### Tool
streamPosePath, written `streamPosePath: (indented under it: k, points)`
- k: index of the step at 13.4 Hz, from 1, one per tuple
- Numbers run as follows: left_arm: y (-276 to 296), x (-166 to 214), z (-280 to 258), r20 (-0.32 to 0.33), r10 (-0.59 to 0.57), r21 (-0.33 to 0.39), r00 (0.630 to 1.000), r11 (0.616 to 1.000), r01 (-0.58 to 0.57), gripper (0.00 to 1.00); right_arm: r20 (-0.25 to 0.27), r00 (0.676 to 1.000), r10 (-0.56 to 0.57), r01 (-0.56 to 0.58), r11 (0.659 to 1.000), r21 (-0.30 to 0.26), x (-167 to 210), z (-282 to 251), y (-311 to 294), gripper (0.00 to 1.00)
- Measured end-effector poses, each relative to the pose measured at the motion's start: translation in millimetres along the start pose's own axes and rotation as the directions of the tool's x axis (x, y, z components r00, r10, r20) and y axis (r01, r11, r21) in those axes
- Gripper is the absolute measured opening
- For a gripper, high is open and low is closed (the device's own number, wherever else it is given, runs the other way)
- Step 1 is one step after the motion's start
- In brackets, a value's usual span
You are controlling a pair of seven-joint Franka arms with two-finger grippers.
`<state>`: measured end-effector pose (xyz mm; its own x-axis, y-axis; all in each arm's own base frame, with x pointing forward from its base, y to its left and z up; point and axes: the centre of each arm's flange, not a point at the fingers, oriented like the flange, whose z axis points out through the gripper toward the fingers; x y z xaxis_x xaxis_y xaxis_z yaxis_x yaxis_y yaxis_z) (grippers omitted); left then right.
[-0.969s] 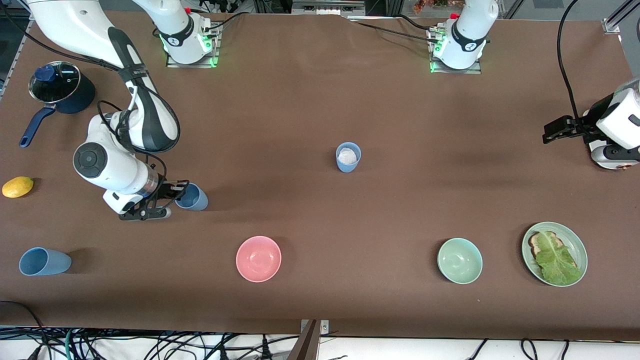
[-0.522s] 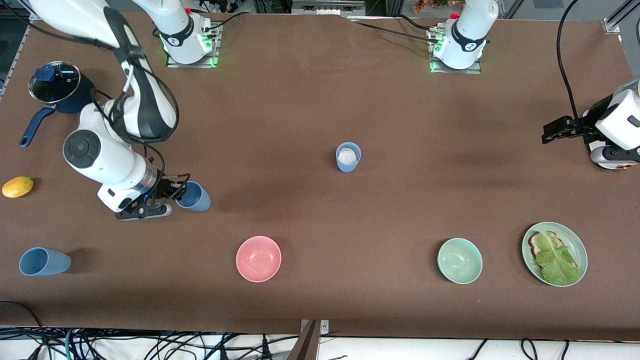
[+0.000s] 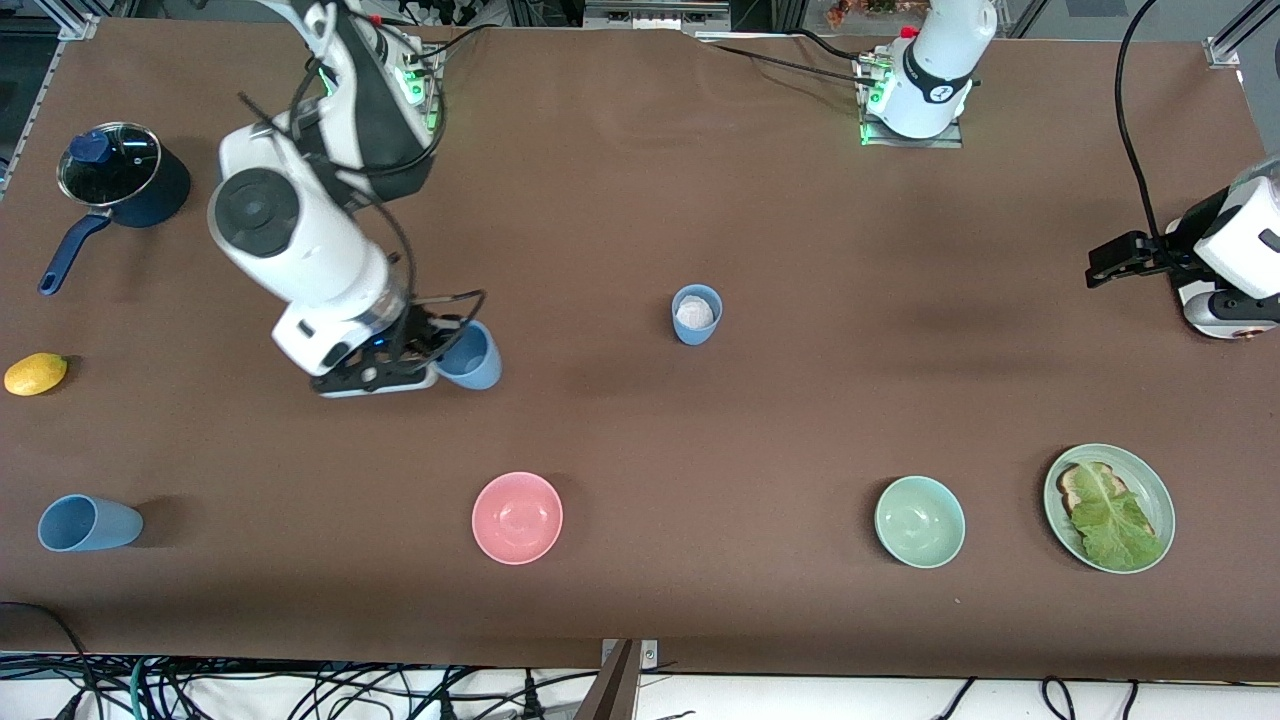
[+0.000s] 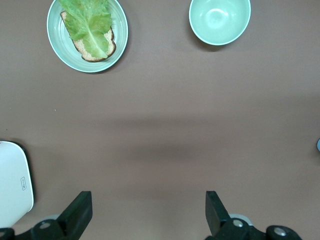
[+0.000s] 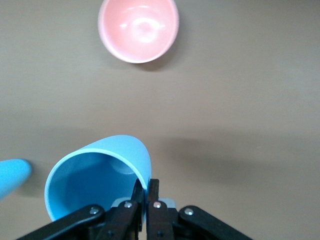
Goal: Stack blue cups with both arms
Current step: 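Lift and carry the blue cup with the right gripper over the placed cup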
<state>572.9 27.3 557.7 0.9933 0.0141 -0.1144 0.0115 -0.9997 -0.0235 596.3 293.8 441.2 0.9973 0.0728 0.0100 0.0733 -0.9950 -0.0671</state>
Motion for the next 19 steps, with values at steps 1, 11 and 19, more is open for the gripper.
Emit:
streamPosePath:
  k: [1,11,19]
  points:
    - [0.2,0.1,-1.2,-0.003,0.0,0.0,1.0,1.0,0.0,1.0,-0.002,1.0,0.012,-0.012,1.0,0.011,-9.1,-3.9,-26.0,0.04]
    - [37.4,-8.6,-46.7,-0.038,0.067,0.004,0.997,0.998,-0.067,1.0,0.015,0.983,0.181,-0.181,0.983,0.04,-99.3,16.2,-225.3,0.04]
    - [57.8,-9.7,-46.5,-0.033,0.094,0.015,0.995,0.996,-0.094,1.0,0.015,0.977,0.211,-0.211,0.977,0.01,-123.5,48.5,-272.2,0.04]
